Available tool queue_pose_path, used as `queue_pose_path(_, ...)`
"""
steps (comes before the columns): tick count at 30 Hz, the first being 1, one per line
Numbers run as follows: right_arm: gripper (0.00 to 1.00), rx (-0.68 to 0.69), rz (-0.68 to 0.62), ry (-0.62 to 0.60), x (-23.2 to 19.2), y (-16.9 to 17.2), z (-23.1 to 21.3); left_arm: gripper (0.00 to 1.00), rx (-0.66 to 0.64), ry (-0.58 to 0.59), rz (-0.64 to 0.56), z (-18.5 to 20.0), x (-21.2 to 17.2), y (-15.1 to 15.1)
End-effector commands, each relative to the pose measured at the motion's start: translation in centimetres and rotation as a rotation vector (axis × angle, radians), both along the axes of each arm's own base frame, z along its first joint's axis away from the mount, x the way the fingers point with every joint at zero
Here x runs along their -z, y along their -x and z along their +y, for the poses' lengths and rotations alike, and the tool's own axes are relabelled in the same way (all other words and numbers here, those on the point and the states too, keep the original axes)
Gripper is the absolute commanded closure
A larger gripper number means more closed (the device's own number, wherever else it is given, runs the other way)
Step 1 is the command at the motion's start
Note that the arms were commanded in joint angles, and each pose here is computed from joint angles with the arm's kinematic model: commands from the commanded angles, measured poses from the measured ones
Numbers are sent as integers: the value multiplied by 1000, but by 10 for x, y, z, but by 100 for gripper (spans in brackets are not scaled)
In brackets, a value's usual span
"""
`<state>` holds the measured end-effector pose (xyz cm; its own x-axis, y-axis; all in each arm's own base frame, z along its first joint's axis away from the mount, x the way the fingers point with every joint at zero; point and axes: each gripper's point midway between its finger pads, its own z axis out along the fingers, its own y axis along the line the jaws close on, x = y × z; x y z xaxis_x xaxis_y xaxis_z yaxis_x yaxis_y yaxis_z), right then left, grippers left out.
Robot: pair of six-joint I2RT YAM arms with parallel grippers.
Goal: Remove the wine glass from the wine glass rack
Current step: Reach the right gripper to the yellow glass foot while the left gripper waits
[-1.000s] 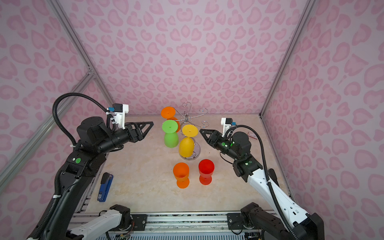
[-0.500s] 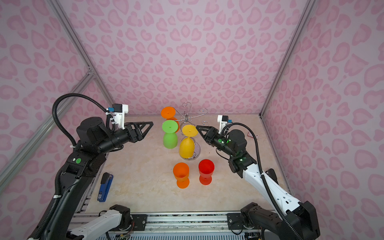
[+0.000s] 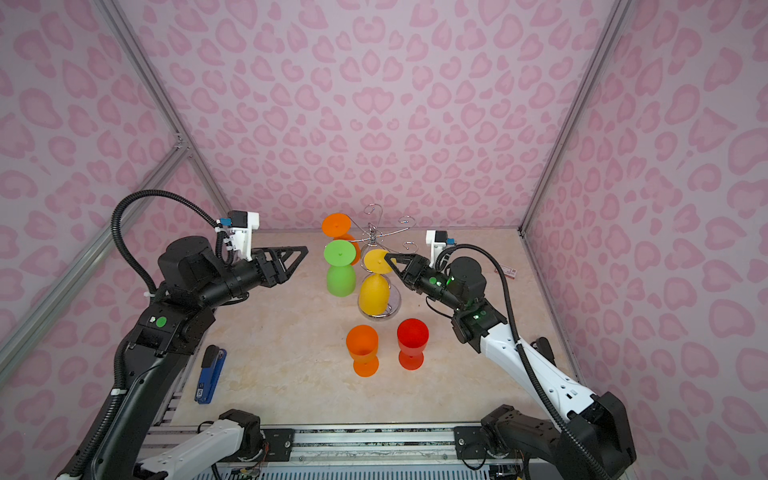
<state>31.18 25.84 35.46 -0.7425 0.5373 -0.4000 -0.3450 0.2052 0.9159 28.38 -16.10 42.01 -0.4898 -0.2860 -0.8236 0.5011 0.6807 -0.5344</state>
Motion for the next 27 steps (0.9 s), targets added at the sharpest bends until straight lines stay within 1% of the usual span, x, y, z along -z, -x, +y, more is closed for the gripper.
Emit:
queue_pose_path(1, 75, -3, -5, -6, -4, 1, 1, 30, 13, 4, -44, -1, -8, 1)
queue_pose_path(8, 90, 4, 5, 4, -5, 0, 1, 30, 13, 1, -49, 0, -9, 3)
queue_pose_path(12, 94, 6, 12, 0, -8, -1, 1, 30, 15, -3, -50, 0, -9, 3)
queue_pose_path(15, 99, 0, 15, -21, -13, 0, 1, 30, 16, -11, -48, 0, -7, 2)
queue_pose_path(27, 100, 0, 15, -47, -24, 2, -4, 28, 14, -31, -33, 0, 1, -2)
